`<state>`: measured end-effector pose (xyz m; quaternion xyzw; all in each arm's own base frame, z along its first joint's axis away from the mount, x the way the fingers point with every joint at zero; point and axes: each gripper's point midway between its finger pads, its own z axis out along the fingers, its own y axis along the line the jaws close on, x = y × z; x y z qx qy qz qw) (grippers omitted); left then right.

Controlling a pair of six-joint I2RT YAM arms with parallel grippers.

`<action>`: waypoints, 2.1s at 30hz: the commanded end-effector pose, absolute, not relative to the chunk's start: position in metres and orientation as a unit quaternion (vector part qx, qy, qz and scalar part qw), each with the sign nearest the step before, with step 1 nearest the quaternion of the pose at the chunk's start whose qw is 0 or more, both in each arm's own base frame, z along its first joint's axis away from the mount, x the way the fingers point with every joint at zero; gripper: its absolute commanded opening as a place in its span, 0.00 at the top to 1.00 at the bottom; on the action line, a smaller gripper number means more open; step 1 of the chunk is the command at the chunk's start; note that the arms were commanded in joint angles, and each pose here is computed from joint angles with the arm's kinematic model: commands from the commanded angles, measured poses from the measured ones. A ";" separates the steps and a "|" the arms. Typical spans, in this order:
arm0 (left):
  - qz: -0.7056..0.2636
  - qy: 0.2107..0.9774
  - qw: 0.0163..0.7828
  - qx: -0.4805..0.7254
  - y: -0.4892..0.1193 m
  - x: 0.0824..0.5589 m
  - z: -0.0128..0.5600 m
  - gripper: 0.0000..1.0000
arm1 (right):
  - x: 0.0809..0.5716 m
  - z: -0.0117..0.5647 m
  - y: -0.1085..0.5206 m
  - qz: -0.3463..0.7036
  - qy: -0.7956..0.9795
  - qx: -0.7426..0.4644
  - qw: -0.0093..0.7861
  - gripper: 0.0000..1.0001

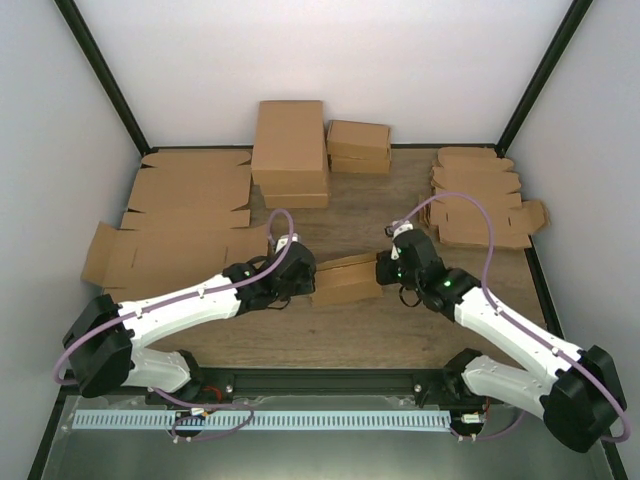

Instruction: Fold the paper box

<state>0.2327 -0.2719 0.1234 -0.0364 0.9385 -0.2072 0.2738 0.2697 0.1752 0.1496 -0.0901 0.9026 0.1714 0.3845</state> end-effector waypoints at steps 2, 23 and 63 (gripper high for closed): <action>-0.192 0.947 0.258 0.011 -0.272 0.232 0.117 0.96 | 0.239 0.140 0.191 0.213 0.914 -0.056 0.339 0.99; -0.240 0.938 0.244 0.051 -0.280 0.218 0.119 0.96 | 0.214 0.112 0.175 0.157 0.938 -0.029 0.308 0.99; -0.199 0.952 0.222 0.072 -0.267 0.196 0.096 0.96 | 0.189 0.066 0.168 0.127 0.960 -0.005 0.250 0.99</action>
